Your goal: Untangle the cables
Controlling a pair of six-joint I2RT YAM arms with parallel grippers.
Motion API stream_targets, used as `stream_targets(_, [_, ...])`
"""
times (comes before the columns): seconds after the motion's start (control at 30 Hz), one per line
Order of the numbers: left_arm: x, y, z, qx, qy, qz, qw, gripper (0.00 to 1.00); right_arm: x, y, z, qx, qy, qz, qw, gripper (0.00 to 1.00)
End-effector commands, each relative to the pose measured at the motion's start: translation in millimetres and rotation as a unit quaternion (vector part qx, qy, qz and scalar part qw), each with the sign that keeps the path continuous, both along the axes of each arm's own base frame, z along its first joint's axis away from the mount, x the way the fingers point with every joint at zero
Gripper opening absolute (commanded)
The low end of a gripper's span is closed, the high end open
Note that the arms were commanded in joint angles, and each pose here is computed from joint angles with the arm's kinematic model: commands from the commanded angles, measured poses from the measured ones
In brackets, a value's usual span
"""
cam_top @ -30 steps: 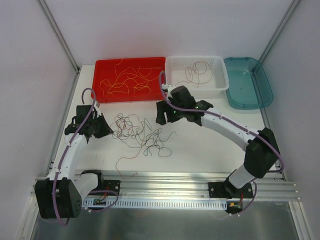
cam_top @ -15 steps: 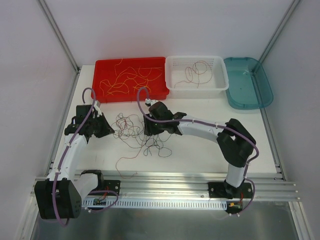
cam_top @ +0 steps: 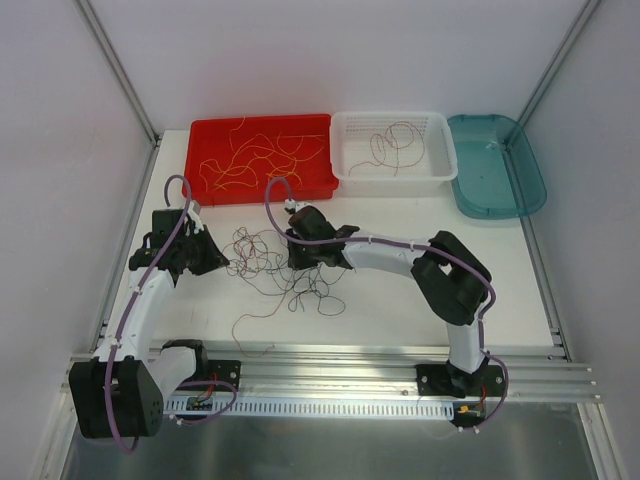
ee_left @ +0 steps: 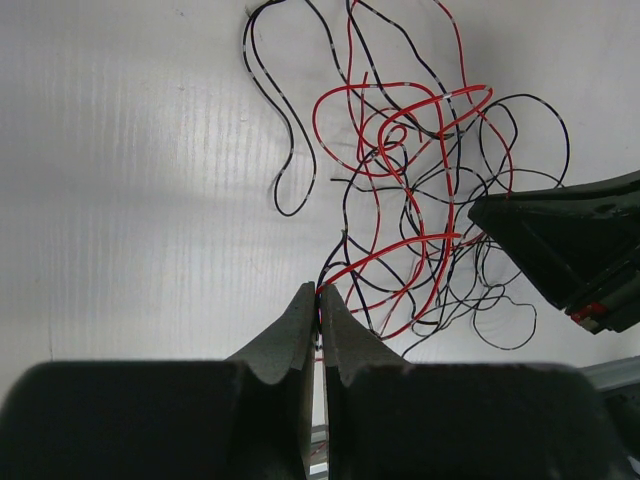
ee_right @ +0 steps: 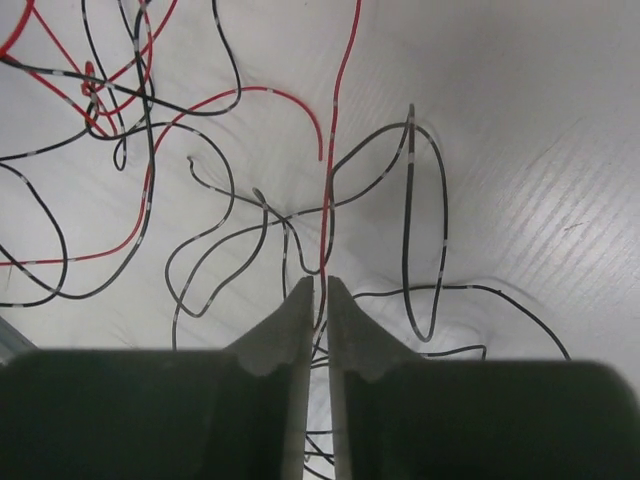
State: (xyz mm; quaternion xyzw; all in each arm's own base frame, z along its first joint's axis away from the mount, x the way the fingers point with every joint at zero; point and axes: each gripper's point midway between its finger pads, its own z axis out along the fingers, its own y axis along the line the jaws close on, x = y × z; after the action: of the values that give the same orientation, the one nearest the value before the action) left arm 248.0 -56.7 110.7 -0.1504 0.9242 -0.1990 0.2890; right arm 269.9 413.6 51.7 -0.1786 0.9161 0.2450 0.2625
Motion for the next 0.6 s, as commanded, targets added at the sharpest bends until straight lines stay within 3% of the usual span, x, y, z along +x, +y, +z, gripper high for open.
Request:
stream_targets(0.0, [5.7,-4.9,9.2,-0.003,-0.021,-0.019,1.0,0.0,11.9,5.8,33.3,0.018,-0.04,-0.006,0.999,0.11])
stream_targets(0.07, [5.9,-3.9,9.6,0.0,-0.023,-0.018,1.0,0.0,12.8,-2.7,62.1,0.023,-0.064,-0.006,0.998,0.01])
stream_targets(0.27, [6.6,2.6,9.5,0.016,-0.028,-0.005,0.999,0.0,13.7,-67.3,153.1,-0.003,-0.143,-0.022,0.989,0.01])
stream_targets(0.4, [6.1,5.3,9.1,0.022,-0.029,0.001,0.999,0.0,12.7,-123.7,249.7,0.049,-0.213,-0.058,0.974,0.01])
stream_targets(0.57, [6.1,6.6,6.8,0.025,-0.024,0.003,0.999,0.0,19.7,-198.6,327.6,0.078,-0.291,-0.122,0.946,0.01])
